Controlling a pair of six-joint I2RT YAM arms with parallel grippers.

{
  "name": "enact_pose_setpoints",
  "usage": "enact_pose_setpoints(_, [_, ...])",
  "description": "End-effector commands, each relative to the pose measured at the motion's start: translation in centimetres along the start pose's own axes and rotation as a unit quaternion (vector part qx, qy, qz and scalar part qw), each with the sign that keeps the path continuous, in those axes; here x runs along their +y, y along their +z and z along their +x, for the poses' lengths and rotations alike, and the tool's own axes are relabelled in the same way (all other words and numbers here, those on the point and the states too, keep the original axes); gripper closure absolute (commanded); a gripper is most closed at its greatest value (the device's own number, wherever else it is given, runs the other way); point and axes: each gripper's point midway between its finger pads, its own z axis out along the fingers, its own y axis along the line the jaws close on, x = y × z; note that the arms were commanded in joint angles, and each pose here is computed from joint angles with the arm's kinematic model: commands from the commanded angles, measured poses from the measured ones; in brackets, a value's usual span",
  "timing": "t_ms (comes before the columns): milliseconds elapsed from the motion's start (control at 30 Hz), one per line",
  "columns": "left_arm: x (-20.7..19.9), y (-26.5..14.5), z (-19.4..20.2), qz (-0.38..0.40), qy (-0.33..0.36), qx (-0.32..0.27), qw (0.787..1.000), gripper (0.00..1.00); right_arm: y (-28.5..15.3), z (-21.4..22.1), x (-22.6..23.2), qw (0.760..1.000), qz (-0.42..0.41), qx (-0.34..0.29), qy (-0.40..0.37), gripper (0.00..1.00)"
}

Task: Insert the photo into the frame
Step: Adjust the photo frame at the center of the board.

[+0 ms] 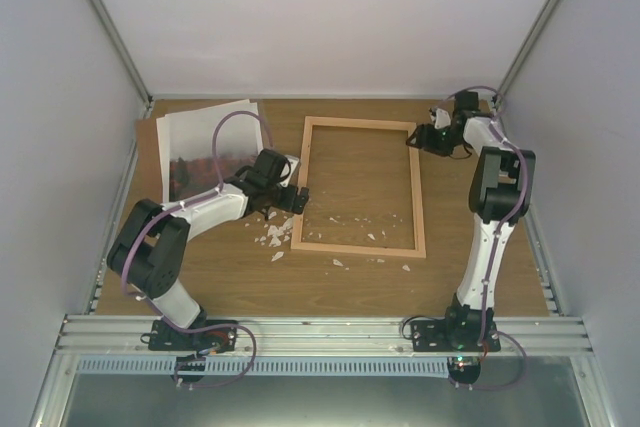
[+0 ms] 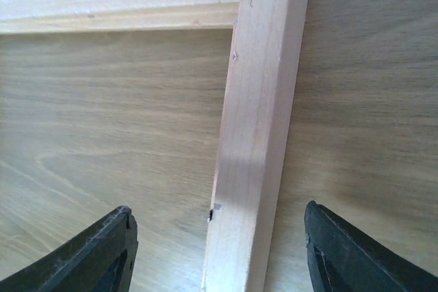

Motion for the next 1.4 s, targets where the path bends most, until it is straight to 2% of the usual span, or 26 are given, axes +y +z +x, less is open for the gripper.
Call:
enact_pose_setpoints(0, [-0.2, -1.3, -1.7, 0.015, -0.014, -0.027, 0.999, 0.01, -3.4, -1.8, 1.4, 0.999, -0.023, -0.036, -0.013, 0.31])
enact_pose_setpoints(233, [-0.3, -1.2, 0.5, 0.023, -0.013, 0.007, 1.0, 0.03, -3.9, 1.4, 1.2, 0.999, -0.024, -0.014, -0.018, 0.34])
enact_pose_setpoints(467, [-0.7, -1.1, 1.7, 0.033, -0.013, 0.037, 0.999, 0.08, -6.0, 4.1, 1.9, 0.998, -0.005, -0.035, -0.047, 0.37])
enact_pose_setpoints(700, [-2.2, -0.9, 3.7, 0.042, 0.003, 0.063, 0.997, 0.14, -5.9, 7.2, 1.5, 0.998, 0.008, -0.022, -0.052, 0.4])
enact_pose_setpoints(933, [-3.5, -0.1, 4.6, 0.043, 0.017, 0.08, 0.996, 0.15, -5.4, 8.6, 1.2, 0.999, 0.006, -0.019, -0.05, 0.43])
enact_pose_setpoints(1200, [-3.4, 0.9, 5.1, 0.04, 0.017, 0.09, 0.995, 0.31, -4.2, 9.9, 0.3, 0.999, 0.012, -0.004, -0.042, 0.47])
enact_pose_setpoints(1367, [-3.3, 1.3, 5.5, 0.038, 0.016, 0.098, 0.994, 0.34, -3.9, 10.3, 0.0, 0.999, 0.015, 0.001, -0.039, 0.48])
